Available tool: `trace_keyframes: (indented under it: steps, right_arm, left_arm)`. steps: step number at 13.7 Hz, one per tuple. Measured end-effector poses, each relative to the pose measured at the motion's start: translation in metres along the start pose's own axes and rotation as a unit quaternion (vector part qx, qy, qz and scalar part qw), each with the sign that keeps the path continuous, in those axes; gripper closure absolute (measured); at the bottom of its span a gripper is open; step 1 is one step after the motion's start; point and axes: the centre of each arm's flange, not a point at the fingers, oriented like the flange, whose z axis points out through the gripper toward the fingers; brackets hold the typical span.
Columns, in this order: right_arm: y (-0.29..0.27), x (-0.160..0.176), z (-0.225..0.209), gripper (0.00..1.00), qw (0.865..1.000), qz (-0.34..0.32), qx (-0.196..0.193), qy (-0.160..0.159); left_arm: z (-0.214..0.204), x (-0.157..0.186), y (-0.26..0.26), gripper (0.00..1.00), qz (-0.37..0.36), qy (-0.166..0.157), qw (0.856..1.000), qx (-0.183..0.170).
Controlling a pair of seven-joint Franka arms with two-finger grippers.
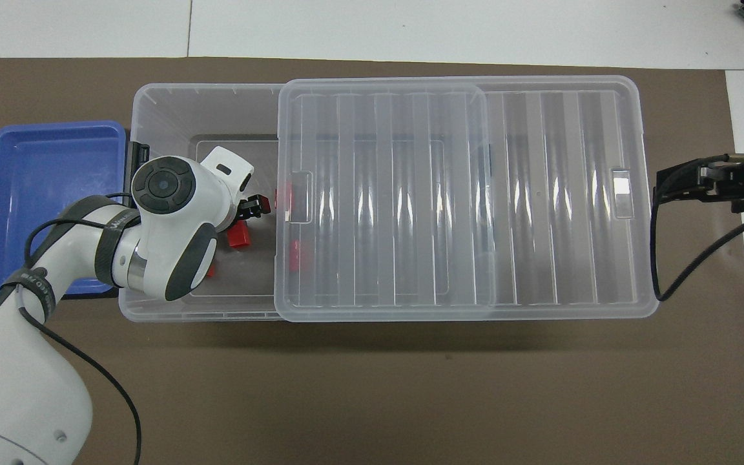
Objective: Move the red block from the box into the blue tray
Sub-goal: 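Close the left gripper on the red block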
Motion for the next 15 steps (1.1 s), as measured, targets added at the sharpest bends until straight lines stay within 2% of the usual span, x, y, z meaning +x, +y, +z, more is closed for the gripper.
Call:
trace_keyframes:
  steps: [9, 11, 12, 15]
  right_arm:
    - [-0.002, -0.005, 0.019, 0.00, 1.000, -0.002, -0.006, -0.030]
    - [-0.002, -0.006, 0.019, 0.00, 1.000, -0.002, -0.006, -0.030]
    - [-0.001, -0.006, 0.018, 0.00, 1.000, -0.002, -0.006, -0.030]
    - [-0.001, -0.006, 0.019, 0.00, 1.000, -0.002, -0.006, -0.030]
  left_arm:
    - [-0.003, -0.014, 0.000, 0.01, 0.007, -0.034, 0.999, 0.022]
    - [-0.004, -0.016, 0.005, 0.04, 0.011, -0.033, 0.999, 0.021]
    - [-0.005, -0.017, 0.005, 0.11, 0.012, -0.032, 0.999, 0.020]
    - [-0.005, -0.016, 0.006, 0.15, 0.012, -0.030, 0.999, 0.019]
